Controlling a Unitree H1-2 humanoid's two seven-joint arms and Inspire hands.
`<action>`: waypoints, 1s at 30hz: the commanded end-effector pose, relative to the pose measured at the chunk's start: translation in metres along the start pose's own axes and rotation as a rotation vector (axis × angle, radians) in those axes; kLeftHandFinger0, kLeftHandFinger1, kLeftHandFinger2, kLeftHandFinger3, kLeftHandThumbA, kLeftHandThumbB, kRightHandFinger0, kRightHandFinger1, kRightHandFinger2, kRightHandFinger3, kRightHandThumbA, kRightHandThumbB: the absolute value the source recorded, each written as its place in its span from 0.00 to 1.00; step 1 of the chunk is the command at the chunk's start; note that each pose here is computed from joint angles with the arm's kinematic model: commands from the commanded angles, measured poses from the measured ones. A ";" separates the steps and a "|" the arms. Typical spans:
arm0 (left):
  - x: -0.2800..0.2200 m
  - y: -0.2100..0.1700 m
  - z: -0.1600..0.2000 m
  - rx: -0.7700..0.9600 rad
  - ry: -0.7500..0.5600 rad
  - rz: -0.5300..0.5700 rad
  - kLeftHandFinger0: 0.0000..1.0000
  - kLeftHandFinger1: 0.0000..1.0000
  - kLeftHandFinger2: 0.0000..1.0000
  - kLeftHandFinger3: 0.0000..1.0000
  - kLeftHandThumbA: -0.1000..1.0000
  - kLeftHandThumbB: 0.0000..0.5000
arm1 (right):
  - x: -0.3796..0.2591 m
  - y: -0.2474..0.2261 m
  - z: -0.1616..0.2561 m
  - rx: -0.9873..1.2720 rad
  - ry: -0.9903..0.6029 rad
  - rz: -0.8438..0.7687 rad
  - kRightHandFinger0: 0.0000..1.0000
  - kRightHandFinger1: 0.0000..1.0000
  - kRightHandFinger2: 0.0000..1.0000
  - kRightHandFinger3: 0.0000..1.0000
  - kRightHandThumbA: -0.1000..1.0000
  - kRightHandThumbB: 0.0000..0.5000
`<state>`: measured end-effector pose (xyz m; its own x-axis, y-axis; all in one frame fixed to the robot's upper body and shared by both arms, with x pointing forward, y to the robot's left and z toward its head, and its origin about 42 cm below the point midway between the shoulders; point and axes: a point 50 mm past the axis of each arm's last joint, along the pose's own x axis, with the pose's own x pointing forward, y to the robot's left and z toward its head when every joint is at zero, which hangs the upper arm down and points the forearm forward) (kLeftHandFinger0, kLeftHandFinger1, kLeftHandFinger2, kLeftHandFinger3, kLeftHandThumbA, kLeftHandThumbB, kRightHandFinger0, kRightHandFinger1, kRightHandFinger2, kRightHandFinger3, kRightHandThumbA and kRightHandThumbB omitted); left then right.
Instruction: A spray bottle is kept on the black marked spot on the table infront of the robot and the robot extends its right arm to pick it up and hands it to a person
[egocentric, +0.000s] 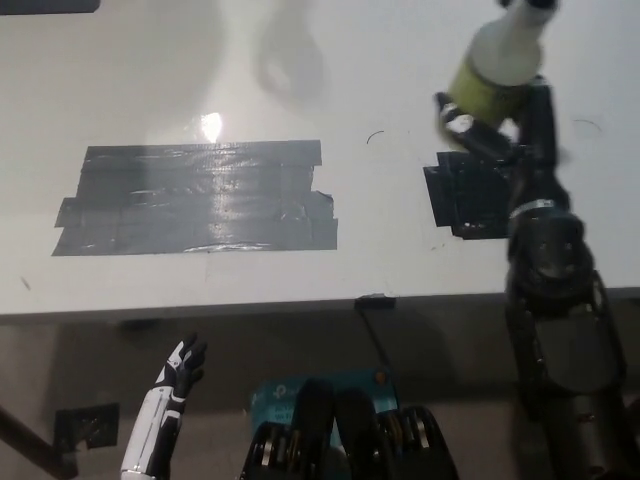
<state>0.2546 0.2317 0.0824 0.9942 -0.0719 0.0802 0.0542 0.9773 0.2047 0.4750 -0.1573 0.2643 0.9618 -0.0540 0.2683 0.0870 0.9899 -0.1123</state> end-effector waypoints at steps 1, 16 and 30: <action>0.002 0.003 0.004 0.033 -0.027 -0.016 1.00 1.00 1.00 1.00 1.00 0.65 | 0.020 0.037 0.047 -0.005 -0.074 0.125 0.03 0.43 0.74 0.69 0.00 0.36; 0.001 0.000 0.004 0.056 -0.021 -0.037 1.00 1.00 1.00 1.00 1.00 0.67 | 0.034 0.091 0.000 -0.048 0.151 0.254 0.02 0.48 0.85 0.82 0.00 0.29; 0.005 -0.002 0.008 0.073 -0.026 -0.060 1.00 1.00 1.00 1.00 1.00 0.64 | 0.033 0.087 -0.019 -0.011 0.211 0.239 0.05 0.51 0.84 0.82 0.02 0.31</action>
<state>0.2559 0.2270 0.0823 0.9919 -0.1082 0.0671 0.0886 0.9649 0.2472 0.5054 -0.0900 0.2029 0.9885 0.1173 -0.0957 -0.1338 0.9726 -0.1900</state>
